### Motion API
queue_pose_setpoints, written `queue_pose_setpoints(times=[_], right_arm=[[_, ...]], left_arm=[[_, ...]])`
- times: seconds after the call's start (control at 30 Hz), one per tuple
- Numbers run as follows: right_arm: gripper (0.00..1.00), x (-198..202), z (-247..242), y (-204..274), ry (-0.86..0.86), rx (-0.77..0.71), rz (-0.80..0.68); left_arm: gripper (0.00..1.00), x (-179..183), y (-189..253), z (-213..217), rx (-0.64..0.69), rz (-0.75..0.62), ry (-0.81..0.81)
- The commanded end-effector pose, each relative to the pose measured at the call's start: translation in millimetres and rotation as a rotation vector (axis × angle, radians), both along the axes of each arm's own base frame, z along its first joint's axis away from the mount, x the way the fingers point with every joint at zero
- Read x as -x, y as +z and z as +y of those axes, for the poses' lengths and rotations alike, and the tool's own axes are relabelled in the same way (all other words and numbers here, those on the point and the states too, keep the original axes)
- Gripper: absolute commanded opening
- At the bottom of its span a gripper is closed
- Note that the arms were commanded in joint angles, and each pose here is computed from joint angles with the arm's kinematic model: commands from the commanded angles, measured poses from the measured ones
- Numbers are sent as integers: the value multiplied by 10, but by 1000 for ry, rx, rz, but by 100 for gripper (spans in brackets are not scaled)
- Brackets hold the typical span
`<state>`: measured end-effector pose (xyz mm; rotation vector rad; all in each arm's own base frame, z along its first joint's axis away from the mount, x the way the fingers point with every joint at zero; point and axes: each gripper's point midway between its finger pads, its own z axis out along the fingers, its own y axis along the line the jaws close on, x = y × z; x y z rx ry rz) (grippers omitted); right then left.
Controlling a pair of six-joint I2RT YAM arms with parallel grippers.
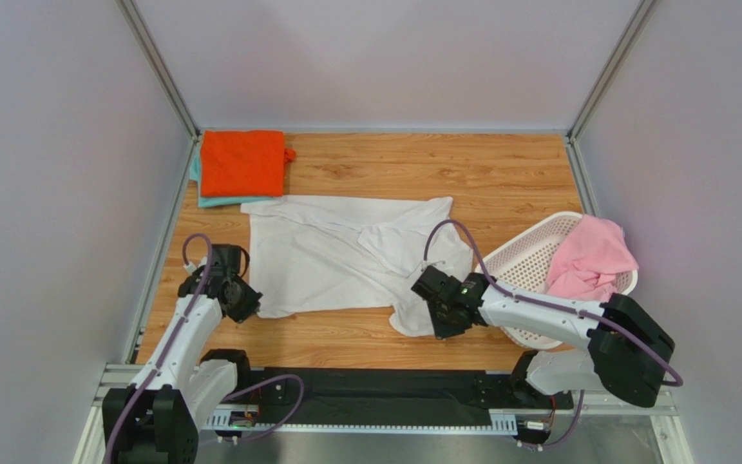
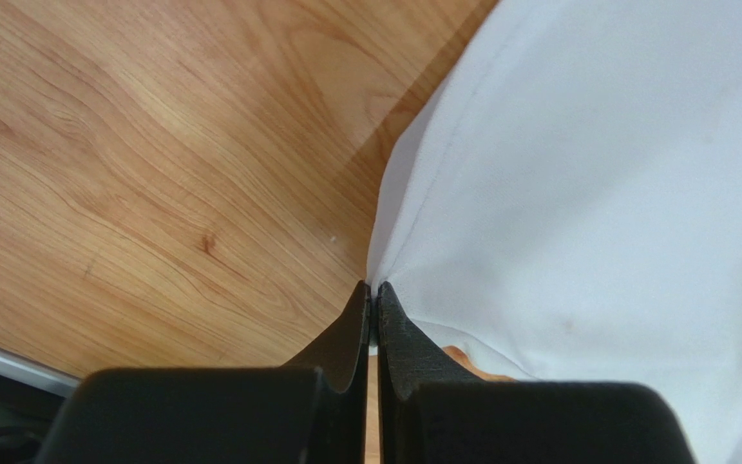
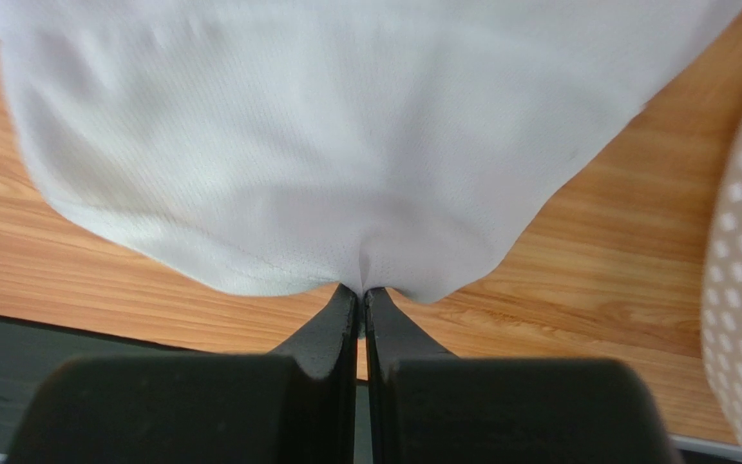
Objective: Fold and stack the t-shirts
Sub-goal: Flatten the tshirt out
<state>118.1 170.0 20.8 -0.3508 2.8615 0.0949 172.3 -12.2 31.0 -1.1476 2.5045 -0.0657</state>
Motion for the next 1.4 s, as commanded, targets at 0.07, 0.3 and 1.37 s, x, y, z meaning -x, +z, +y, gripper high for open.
queue_pose_setpoints(times=[0.07,0.3,1.37], right_arm=[[0,-908,168,847,-105,-126,-344],[0,-1616,58,2342,-228,-282,-756],[0,59,-440,6264,295,-1002,-1439]], left_arm=[[0,-381,651,-41,12,-197,-47],[0,-696,1708,-58,12,-465,-58],[0,871,5468,-51,-113,-1417,-142]])
